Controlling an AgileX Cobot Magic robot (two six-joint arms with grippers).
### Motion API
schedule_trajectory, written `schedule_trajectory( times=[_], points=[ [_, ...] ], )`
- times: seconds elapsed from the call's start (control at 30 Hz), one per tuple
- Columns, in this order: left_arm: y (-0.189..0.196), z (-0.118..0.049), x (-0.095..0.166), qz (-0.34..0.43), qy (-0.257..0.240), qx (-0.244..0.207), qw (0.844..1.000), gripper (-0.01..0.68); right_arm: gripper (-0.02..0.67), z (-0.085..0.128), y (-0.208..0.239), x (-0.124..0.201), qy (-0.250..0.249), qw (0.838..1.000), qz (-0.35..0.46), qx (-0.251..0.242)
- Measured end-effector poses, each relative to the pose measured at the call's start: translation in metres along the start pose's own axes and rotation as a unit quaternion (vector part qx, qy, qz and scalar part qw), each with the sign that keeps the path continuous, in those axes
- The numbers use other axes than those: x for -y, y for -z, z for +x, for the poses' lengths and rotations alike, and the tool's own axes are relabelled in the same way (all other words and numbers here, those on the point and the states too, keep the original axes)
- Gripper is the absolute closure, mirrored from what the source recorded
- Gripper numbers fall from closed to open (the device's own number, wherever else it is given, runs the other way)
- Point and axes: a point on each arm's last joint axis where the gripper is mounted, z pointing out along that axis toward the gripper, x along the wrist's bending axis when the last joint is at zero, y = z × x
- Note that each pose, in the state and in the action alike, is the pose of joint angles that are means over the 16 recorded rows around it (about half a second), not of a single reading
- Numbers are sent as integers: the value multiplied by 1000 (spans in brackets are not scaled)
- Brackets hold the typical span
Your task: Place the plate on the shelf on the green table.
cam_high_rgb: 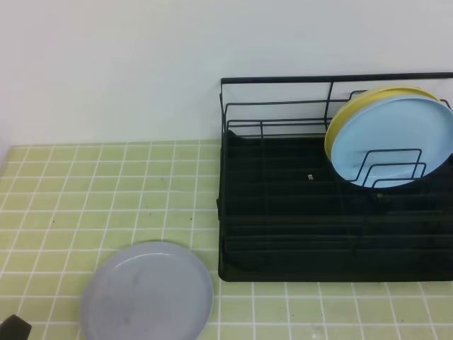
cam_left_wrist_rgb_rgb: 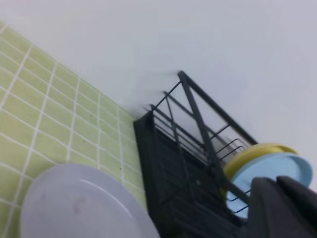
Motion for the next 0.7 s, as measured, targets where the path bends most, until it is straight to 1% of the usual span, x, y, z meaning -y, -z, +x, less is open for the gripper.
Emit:
schedule_trajectory(
  times=[0.13,0.27,0.33,0.43,0.5,0.57,0.6,0.7],
  points=[
    [0,0,0,0,-34,-1,999,675,651,2,0,6,95,995,32,-15],
    [0,0,0,0,-72,-2,997,675,651,4,1,13,159,984,65,-35],
    [0,1,0,0,-104,-3,995,675,651,6,2,17,209,973,86,-50],
    [0,1,0,0,-152,-4,988,675,651,7,3,23,282,950,111,-75],
    [0,1,-1,-3,-172,-3,985,675,651,8,4,26,314,937,123,-90],
    [0,0,-2,-9,-172,-1,985,675,651,9,5,28,320,933,130,-100],
    [0,0,-2,-13,-165,0,986,675,651,10,5,28,313,935,131,-102],
    [0,-1,-4,-26,-118,5,993,675,651,11,5,27,267,950,127,-101]
  ],
)
